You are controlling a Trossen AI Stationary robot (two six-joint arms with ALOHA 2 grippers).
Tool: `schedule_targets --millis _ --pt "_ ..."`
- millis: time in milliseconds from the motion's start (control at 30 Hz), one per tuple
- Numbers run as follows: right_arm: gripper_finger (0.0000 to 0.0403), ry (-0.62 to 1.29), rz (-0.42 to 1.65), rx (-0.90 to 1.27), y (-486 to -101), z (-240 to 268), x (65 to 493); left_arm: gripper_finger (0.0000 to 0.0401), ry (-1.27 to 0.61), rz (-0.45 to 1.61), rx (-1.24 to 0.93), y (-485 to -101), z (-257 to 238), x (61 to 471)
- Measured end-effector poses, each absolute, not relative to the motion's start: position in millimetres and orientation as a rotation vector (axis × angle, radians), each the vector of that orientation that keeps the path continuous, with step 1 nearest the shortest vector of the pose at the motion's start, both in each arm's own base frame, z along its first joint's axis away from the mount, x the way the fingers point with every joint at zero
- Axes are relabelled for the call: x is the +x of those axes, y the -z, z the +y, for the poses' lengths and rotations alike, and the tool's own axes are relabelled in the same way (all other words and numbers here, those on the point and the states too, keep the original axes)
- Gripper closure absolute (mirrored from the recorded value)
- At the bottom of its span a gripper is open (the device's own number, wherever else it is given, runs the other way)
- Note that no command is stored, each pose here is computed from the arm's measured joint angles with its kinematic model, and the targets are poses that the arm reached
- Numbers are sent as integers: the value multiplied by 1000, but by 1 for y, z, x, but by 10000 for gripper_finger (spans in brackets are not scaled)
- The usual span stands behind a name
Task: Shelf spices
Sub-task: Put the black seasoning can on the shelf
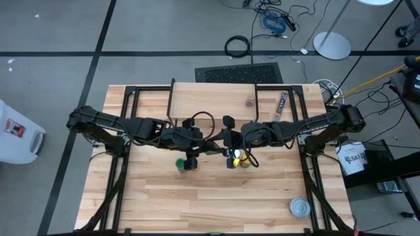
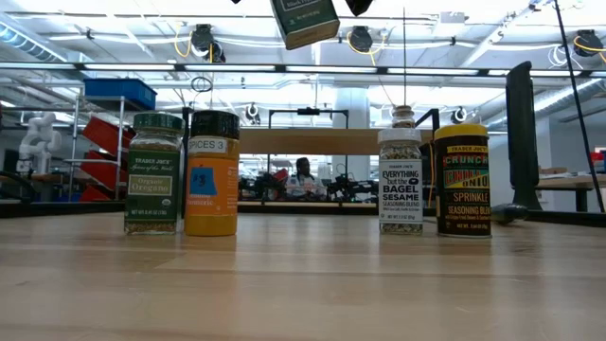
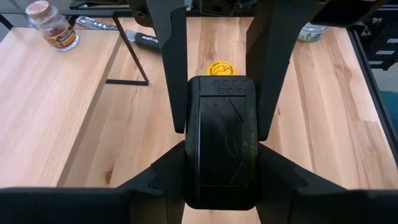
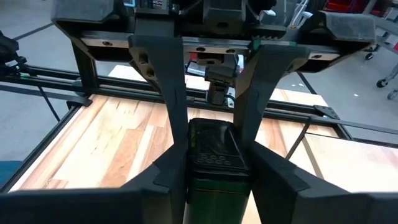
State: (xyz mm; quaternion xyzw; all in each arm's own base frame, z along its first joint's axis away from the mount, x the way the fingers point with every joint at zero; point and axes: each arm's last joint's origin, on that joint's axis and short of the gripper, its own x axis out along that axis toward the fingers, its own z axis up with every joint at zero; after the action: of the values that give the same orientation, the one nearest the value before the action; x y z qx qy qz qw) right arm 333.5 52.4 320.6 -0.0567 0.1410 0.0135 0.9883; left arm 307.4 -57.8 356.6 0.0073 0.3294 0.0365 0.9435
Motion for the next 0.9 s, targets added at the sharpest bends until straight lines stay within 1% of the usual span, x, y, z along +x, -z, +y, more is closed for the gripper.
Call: schedule_targets --millis 133,300,467,600,767,900 --pt "269 -22 282 -115 -321 52 333 234 -92 660 22 -357 -58 308" --pt "268 -28 284 -114 -321 53 333 180 -105 632 34 -359 -63 308" --pt "268 -19 283 -120 -323 51 332 138 -193 608 79 -361 -65 306" --pt "268 -3 304 -120 -327 43 325 128 -209 577 99 -368 -65 300" --pt "268 21 362 -134 -330 32 315 127 -195 539 95 -376 -71 293" --pt "268 54 382 -161 -337 18 304 127 -226 514 111 -381 -75 287"
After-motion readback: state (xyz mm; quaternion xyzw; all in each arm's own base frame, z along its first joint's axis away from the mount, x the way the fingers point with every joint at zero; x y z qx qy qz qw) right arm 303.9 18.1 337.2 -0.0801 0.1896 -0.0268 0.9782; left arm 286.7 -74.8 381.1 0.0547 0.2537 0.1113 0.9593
